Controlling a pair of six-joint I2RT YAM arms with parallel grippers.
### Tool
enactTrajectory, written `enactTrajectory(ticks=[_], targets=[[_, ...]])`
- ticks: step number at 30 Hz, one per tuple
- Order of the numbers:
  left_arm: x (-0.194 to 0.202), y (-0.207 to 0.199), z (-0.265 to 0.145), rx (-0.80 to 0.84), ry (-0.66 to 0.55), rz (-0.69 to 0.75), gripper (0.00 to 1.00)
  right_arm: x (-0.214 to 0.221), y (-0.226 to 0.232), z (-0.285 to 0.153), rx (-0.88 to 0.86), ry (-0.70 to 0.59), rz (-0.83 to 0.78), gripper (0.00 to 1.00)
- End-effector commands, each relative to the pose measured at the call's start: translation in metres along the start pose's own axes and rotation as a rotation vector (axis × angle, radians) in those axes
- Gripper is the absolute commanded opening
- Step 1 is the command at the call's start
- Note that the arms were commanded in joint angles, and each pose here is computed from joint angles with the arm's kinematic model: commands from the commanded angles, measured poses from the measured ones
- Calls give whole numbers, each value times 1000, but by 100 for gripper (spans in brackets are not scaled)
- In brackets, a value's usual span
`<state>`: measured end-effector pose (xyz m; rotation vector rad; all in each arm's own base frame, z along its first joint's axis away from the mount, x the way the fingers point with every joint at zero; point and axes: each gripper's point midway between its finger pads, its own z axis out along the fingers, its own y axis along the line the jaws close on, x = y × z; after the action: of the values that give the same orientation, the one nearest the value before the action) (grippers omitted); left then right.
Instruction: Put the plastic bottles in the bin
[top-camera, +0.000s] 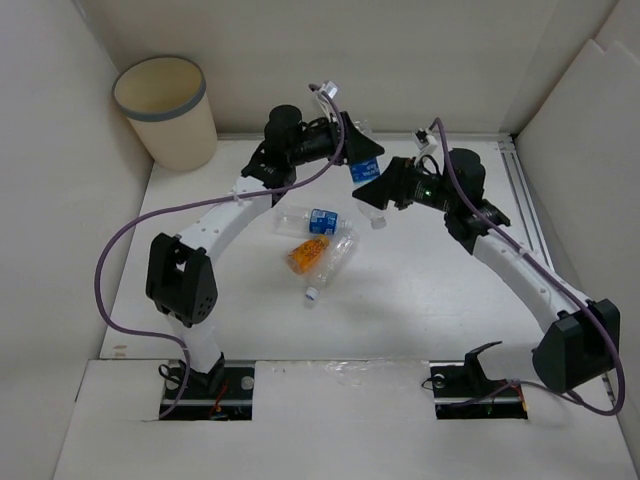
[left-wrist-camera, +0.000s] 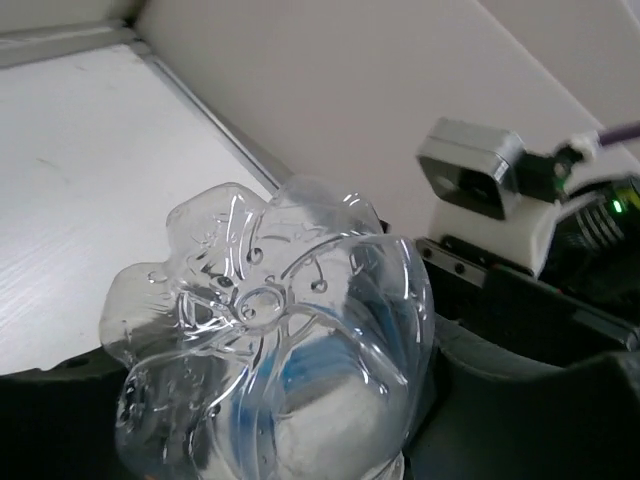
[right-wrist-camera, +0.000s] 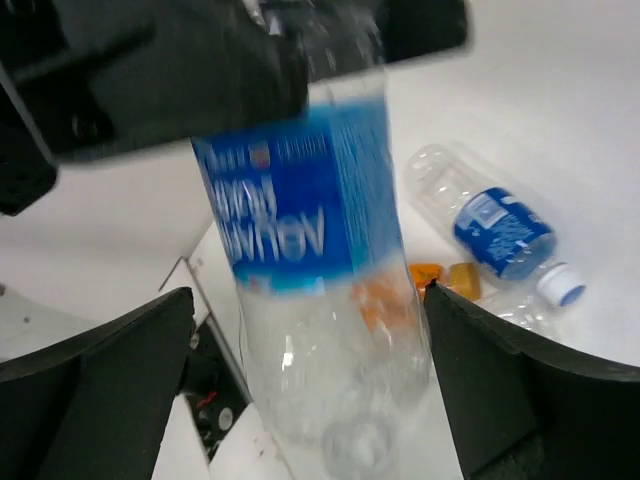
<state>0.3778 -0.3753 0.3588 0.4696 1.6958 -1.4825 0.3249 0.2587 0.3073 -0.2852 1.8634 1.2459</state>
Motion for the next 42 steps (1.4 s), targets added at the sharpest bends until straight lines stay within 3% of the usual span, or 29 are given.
enactTrajectory(ticks=[1,3,4,5,8,9,14,15,17,18,22,27,32,33,34,35,39,42], targets=[[-97,40,-37,-294,-300,71,0,-30,1,-15,15,-114,-54,100],[-149,47,-58,-350,-404,72,0,-30,-33,-30,107,-130,-23,100],[-159,71,-65,-398,-419,35,0,-29,-40,-36,130,-132,-21,100],[-207,71,-95,-429,-524,70,0,-26,-47,-38,149,-128,-7,100],[-259,106,-138,-509,-651,64,0,-16,-64,-45,215,-107,-3,100],[-294,106,-174,-535,-753,80,0,-15,-68,-46,239,-108,-4,100],[-356,142,-289,-785,-1108,162,0,1,-89,-50,324,-67,-6,100],[-366,144,-319,-881,-1222,191,0,5,-92,-51,329,-57,-10,100],[-366,154,-357,-1074,-1329,255,0,13,-96,-47,337,-40,0,100],[-374,136,-371,-1075,-1418,295,0,20,-98,-43,344,-20,8,100],[-368,151,-426,-1243,-1569,310,0,29,-104,-35,388,0,-14,100],[-349,200,-452,-1451,-1589,344,0,33,-95,-29,368,25,-28,100],[-336,256,-472,-1509,-1556,336,2,49,-98,-22,395,45,-62,100],[-340,260,-470,-1481,-1537,338,8,48,-98,-23,407,29,-73,100],[-342,264,-476,-1453,-1563,320,20,51,-94,-20,402,38,-93,100],[-343,269,-478,-1442,-1545,315,54,56,-96,-19,411,45,-94,100],[-352,271,-476,-1380,-1502,331,100,71,-97,-11,455,85,-128,100],[-365,252,-464,-1316,-1464,370,100,79,-107,-1,559,128,-126,100]])
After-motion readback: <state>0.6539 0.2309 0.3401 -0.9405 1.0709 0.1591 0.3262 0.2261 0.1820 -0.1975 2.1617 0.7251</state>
